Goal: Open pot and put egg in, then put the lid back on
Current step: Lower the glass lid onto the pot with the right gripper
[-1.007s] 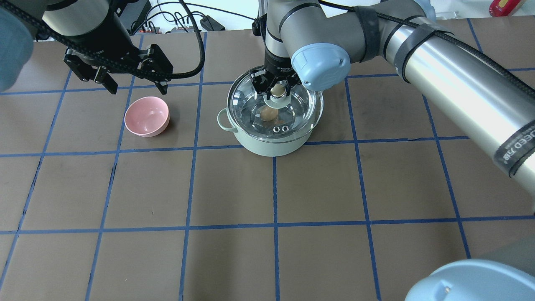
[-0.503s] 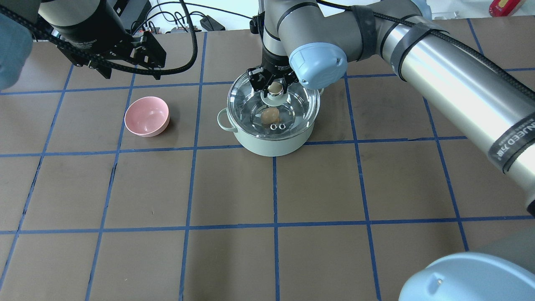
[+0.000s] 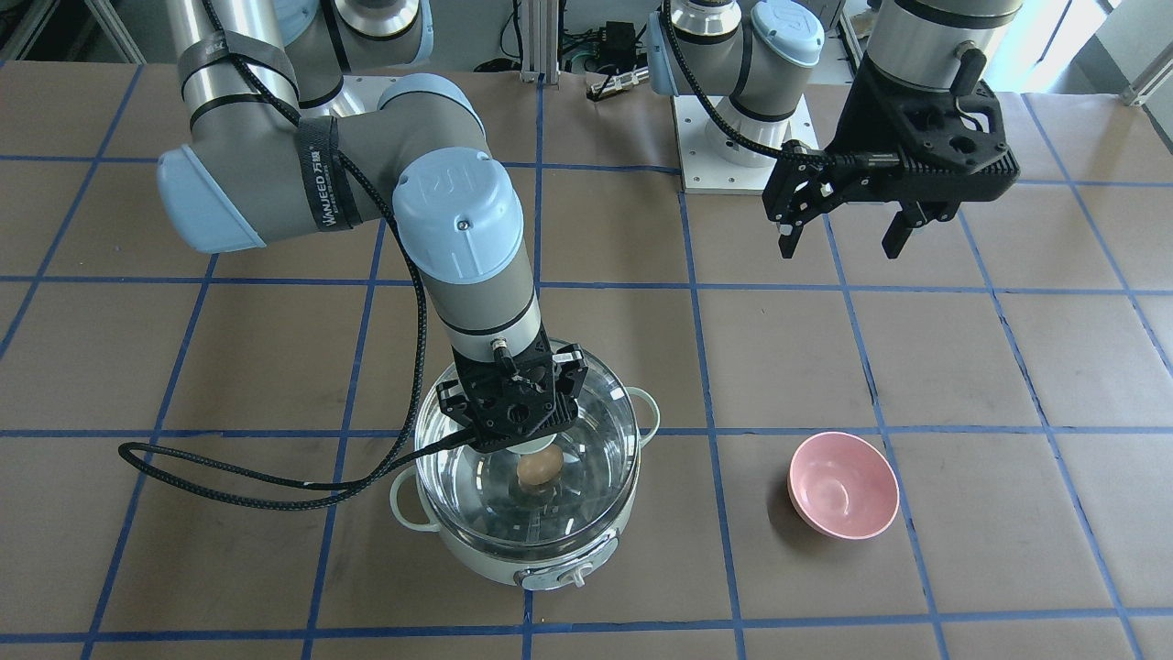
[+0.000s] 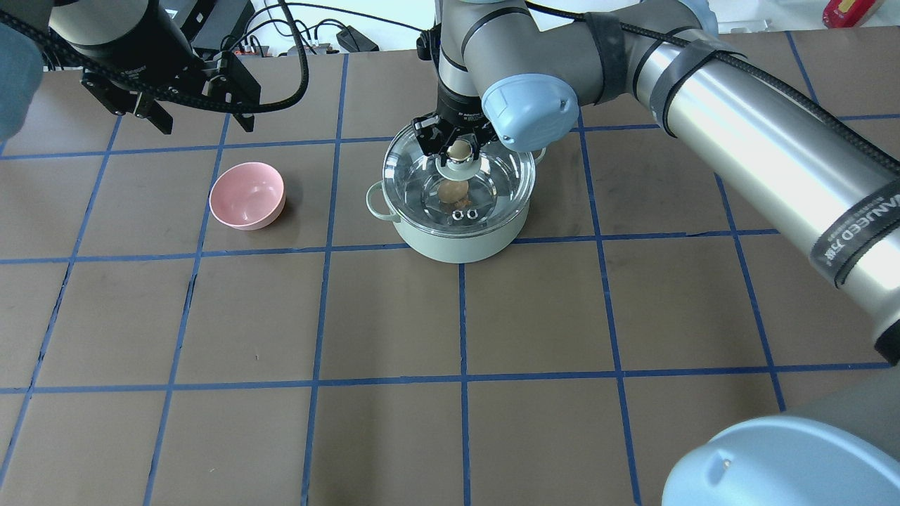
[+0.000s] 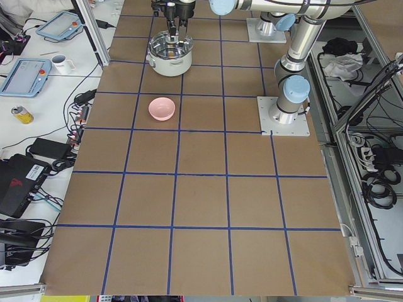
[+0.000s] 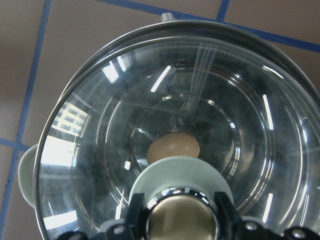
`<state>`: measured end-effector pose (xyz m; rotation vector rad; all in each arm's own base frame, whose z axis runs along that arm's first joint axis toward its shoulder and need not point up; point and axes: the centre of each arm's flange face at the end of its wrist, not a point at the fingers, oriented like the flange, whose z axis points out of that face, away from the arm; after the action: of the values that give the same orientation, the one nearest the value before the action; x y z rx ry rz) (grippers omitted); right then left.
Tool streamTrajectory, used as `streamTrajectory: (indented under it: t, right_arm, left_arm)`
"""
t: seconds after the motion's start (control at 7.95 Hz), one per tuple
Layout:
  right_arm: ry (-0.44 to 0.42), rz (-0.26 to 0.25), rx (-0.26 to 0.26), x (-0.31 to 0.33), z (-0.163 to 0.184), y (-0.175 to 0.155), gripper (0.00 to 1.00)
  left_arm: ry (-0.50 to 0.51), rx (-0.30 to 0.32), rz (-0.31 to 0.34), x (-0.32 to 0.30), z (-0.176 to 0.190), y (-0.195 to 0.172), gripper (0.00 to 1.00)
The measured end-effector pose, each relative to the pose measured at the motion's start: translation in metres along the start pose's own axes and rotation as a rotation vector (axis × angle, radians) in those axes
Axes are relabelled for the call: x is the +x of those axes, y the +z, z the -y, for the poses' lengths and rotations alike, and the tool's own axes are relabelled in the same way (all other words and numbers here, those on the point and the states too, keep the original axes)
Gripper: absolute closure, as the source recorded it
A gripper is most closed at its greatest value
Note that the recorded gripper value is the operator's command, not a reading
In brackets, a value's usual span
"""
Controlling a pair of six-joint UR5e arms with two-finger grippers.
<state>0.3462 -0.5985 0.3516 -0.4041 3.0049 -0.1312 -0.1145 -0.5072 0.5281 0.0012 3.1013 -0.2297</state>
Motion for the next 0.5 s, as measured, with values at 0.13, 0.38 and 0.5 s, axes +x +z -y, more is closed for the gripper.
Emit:
streamTrajectory:
  t: [0.13, 0.38, 0.5]
  right_arm:
    - [-0.001, -0.001, -0.001, -0.0002, 0.0001, 0.0008, 1.0]
    - [-0.001, -0.001, 0.001, 0.0, 0.0011, 0.0, 1.0]
    - [-0.001, -0.001, 0.005, 0.0, 0.0028, -0.0016, 1.0]
  left_arm:
    - [-0.004, -0.003, 0.0, -0.0004, 0.0007, 0.0018, 0.0]
    - [-0.011, -0.005, -0.002, 0.0002, 0.0008, 0.0028, 0.0]
    - [-0.01, -0.005, -0.002, 0.0013, 0.0007, 0.0029, 0.0]
